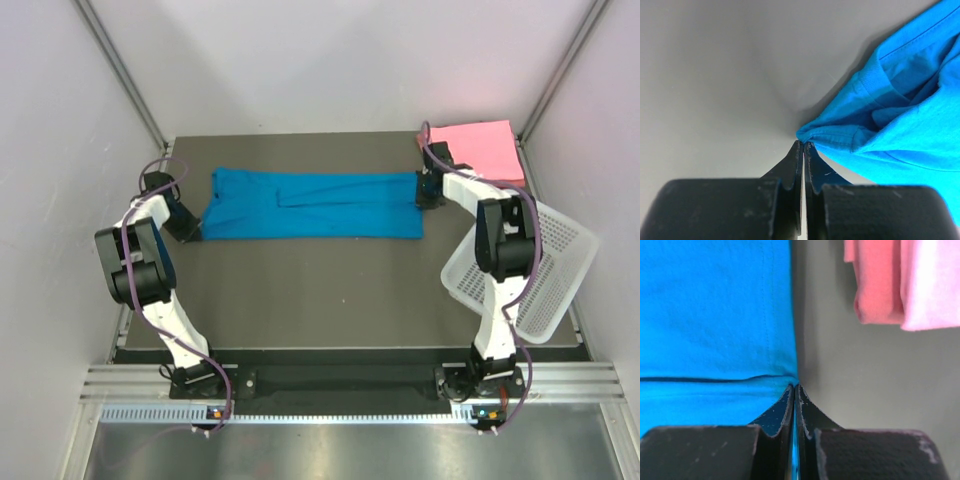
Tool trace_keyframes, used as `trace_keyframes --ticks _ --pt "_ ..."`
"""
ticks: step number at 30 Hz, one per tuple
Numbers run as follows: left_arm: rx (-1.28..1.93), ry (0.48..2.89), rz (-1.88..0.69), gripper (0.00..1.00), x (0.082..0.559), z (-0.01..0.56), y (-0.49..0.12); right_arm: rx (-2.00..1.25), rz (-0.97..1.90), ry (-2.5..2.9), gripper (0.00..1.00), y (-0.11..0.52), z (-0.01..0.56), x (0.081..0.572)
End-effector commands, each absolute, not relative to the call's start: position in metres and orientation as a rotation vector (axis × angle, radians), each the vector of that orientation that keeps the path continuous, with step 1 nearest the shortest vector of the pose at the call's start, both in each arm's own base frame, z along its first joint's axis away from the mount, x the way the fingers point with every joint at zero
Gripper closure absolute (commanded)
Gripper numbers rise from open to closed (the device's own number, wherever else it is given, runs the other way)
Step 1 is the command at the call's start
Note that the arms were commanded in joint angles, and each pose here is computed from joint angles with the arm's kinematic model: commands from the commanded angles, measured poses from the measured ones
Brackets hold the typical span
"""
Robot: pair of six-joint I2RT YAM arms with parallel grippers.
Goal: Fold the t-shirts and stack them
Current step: Fold the tshirt
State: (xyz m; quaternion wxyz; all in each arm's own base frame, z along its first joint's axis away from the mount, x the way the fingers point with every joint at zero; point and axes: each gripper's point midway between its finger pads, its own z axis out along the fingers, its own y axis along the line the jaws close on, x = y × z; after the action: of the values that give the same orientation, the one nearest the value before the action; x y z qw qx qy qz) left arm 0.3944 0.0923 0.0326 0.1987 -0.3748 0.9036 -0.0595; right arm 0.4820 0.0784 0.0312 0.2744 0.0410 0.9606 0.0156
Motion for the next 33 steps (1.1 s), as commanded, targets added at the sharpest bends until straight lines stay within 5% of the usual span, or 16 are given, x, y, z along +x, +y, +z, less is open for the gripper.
trace_keyframes --ticks 1,10,16,20,27,33 --pt "-1.043 2.520 -0.055 1.00 0.396 0.038 0.111 0.184 0.005 2.535 1.00 0.061 0.053 0.481" --pt "-1.044 2.539 -0.050 1.00 0.399 0.040 0.113 0.183 0.042 2.528 1.00 0.066 0.054 0.483" --pt "-1.079 2.538 0.018 0.69 0.397 0.049 0.121 0.148 0.090 2.522 0.80 0.073 0.066 0.486" --pt "-1.071 2.478 0.084 0.65 0.402 0.075 0.131 0.136 0.083 2.510 0.74 0.074 0.085 0.482" --pt "-0.882 2.410 -0.066 0.64 0.428 0.120 0.088 0.097 0.108 2.516 0.70 0.085 0.103 0.463" --pt "-0.698 2.413 -0.453 0.63 0.462 0.112 0.019 -0.020 0.209 2.539 0.71 0.117 0.102 0.450"
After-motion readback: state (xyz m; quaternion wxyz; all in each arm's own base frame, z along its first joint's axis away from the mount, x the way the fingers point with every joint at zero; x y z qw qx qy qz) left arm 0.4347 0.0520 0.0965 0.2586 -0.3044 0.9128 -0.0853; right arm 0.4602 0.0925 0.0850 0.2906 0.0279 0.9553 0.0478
